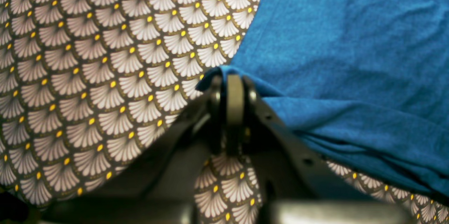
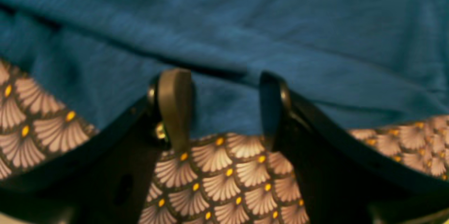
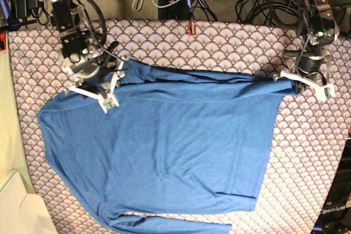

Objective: Fold the T-shirt properly
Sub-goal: 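Drag the held collar edge across the shirt with both grippers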

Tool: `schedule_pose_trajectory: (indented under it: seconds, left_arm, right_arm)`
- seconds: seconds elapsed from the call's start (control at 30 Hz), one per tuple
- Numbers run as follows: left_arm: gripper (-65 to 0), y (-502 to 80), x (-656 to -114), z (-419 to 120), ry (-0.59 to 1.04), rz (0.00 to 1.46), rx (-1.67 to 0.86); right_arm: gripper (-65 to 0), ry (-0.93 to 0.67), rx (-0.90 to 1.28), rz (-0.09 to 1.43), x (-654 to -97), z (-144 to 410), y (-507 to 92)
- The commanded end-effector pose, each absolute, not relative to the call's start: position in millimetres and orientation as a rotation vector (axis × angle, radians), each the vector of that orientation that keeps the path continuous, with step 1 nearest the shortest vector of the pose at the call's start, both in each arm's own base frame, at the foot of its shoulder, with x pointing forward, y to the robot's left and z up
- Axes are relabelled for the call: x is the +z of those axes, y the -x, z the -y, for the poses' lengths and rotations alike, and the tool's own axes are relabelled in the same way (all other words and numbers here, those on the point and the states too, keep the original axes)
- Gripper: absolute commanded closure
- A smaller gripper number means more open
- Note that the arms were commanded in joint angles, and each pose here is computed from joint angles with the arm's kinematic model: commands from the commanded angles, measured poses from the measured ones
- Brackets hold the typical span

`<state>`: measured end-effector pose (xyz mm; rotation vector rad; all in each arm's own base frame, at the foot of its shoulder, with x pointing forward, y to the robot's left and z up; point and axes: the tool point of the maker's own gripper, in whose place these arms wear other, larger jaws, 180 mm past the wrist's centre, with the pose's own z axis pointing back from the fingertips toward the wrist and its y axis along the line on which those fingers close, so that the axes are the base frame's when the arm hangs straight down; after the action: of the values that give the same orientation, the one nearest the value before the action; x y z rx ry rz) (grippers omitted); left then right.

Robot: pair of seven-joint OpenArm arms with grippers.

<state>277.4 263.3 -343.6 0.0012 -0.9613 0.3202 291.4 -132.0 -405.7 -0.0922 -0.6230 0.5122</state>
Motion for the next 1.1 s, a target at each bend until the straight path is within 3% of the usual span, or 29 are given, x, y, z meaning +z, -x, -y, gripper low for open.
schedule_pose_trajectory:
  seconds: [0.0, 0.8, 0.9, 1.03, 1.07]
  left_arm:
    - [-0.5, -284, -331, -266, -0.007, 1.011, 0.314]
    - [-0.5, -288, -327, -266, -0.004, 1.023, 0.315]
    - [-0.5, -288, -328, -265, -0.001, 1.023, 0.318]
    - [-0.5, -288, -330, -261, 0.01, 1.02, 0.329]
    - [-0.5, -288, -330, -261, 0.01, 1.02, 0.329]
  right_arm:
    - [-31.8, 0.104, 0.517, 0.685, -392, 133, -306]
    - [-30.6, 0.099, 0.589, 0.658, -412, 127, -312]
    - [-22.1, 0.098, 0.592, 0.658, -413, 126, -312]
    - [-1.7, 0.106, 0.59, 0.666, -408, 127, -318]
    - [0.0, 0.106, 0.59, 0.666, -408, 127, -318]
